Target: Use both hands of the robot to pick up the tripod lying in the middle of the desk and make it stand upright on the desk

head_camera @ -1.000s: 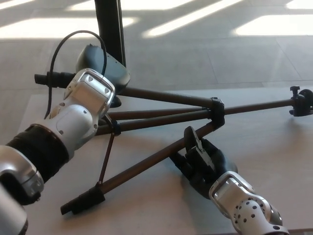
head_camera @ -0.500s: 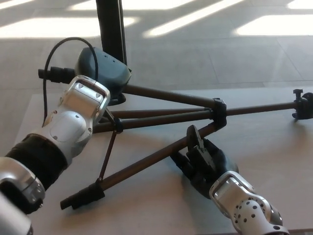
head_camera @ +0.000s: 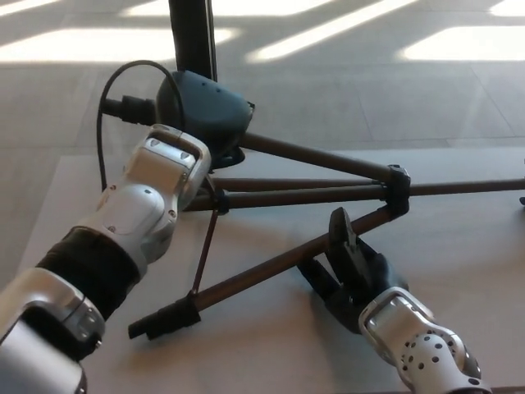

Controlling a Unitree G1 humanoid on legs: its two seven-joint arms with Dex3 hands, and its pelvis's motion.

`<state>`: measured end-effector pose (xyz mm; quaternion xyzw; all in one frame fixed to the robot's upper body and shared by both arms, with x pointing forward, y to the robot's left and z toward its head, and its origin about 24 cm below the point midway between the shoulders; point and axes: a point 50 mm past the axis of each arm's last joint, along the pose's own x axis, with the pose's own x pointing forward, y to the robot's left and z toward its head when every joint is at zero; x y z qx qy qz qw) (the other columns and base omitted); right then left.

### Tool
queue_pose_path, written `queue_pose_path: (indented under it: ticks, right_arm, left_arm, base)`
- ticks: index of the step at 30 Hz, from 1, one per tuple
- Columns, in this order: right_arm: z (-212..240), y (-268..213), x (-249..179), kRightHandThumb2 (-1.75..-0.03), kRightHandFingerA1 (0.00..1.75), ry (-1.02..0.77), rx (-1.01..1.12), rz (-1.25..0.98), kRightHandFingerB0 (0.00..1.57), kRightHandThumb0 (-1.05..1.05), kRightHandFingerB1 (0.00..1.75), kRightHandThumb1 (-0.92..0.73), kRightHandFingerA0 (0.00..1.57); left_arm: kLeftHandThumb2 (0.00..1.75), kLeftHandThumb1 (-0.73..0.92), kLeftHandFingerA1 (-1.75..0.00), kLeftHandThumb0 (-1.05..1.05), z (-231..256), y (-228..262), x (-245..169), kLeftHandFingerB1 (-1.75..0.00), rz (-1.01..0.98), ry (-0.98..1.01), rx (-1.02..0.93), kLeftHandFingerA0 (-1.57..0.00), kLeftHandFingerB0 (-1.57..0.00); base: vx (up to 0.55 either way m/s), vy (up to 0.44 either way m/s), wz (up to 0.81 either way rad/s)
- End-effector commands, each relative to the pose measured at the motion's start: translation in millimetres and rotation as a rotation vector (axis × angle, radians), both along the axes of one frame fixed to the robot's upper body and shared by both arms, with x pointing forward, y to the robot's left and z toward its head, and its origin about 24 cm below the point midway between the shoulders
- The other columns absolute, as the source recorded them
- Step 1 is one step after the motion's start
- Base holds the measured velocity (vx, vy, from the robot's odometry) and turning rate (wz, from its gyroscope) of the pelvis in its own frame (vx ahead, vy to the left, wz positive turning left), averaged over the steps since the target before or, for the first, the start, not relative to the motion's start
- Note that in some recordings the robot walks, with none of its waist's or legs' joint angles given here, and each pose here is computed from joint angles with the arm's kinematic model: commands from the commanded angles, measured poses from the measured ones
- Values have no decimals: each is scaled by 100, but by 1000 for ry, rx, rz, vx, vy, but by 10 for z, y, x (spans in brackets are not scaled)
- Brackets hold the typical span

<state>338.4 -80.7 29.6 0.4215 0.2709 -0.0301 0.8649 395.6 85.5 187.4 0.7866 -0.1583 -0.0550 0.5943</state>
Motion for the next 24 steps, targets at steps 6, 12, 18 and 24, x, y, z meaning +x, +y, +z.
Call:
queue_pose_path:
  ticks: [6,12,18,24]
  right_arm:
    - [-142,581,-110,-85,70,272,131,46,13,-72,56,-48,29]
    - [-135,648,-82,-57,100,287,88,95,40,-71,72,-54,57]
    - [-97,638,-53,-84,153,165,29,-2,91,-46,80,-61,122]
    - [144,484,110,-65,175,117,-21,-60,98,-61,169,-76,114]
  left_arm:
    - [56,45,-156,-19,586,-388,-194,-72,-119,-102,-286,-85,-84]
    - [56,48,-156,-20,684,-430,-284,-75,-149,-123,-338,-84,-82]
    - [55,45,-163,-18,635,-328,-298,-74,-118,-114,-338,-86,-84]
    - [61,41,-137,-24,516,-208,-282,-75,-77,-88,-304,-93,-84]
  base:
    - [0,0,0]
    - [0,0,0]
    - [0,0,0]
    - [0,0,0]
